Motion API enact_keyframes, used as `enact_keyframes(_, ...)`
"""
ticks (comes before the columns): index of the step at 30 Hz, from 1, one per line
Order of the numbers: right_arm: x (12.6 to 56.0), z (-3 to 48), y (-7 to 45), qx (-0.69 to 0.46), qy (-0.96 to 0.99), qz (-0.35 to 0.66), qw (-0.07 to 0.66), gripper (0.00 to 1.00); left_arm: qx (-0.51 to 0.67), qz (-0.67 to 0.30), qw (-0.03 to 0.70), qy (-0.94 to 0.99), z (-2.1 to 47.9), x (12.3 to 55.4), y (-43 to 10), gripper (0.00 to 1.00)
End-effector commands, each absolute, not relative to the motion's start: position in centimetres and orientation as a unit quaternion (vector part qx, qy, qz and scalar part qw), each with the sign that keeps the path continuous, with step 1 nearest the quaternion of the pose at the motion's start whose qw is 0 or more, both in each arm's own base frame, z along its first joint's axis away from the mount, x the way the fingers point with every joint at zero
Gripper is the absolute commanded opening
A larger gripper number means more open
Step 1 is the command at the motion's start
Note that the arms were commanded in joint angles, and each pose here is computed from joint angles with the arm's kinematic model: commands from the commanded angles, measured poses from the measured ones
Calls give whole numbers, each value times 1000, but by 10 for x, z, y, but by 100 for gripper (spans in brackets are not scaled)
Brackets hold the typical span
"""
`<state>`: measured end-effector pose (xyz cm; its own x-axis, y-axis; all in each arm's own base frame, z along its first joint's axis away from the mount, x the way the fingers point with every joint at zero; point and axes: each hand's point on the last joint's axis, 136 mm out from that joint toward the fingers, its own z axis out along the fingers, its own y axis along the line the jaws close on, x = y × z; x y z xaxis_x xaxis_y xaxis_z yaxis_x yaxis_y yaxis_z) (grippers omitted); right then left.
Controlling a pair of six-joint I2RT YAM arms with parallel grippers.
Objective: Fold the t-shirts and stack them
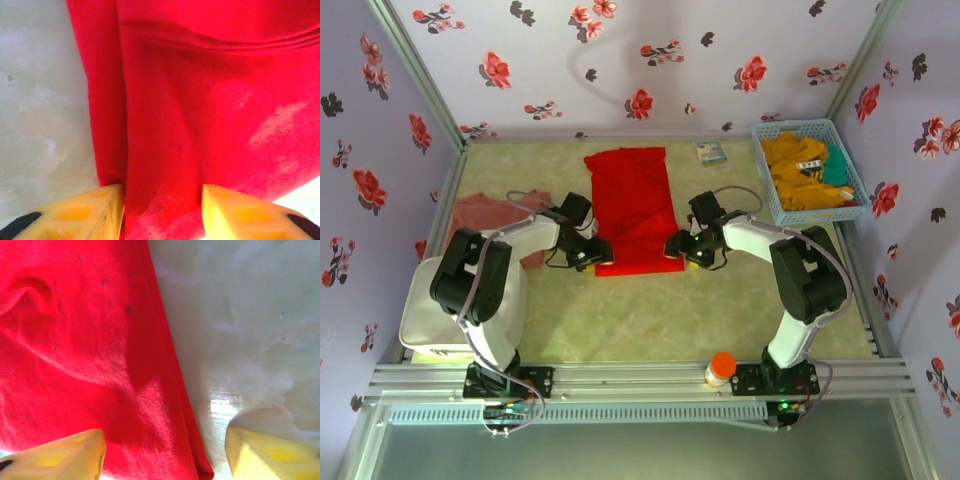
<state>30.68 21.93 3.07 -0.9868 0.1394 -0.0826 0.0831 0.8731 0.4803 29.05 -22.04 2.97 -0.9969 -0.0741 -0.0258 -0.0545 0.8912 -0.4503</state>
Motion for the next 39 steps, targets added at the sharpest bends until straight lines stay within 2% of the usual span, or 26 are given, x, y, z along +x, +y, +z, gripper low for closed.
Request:
enact_keyframes(1, 310, 29, 229, 57, 965, 250, 53, 64, -30, -205, 29, 978, 38, 290, -212, 45)
enact_keyframes(9, 310, 28, 231, 54, 967, 246, 51, 63, -31, -185, 16, 982, 33, 285, -206, 46)
enact_keyframes(22, 305, 30, 239, 37, 966, 250, 44, 61, -25, -199, 8, 980, 20, 300, -226, 44)
enact_keyframes(27, 303, 31, 241, 32, 967, 250, 44, 59, -22, -202, 10, 979, 21, 304, -230, 38)
enact_keyframes(31, 303, 29, 241, 31, 967, 251, 41, 54, -21, -201, 11, 979, 19, 306, -230, 29)
enact_keyframes(37, 300, 24, 238, 33, 969, 242, 38, 49, -21, -197, 7, 980, 15, 304, -229, 22)
enact_keyframes(39, 300, 23, 236, 33, 970, 238, 38, 44, -22, -194, 6, 981, 13, 303, -227, 20)
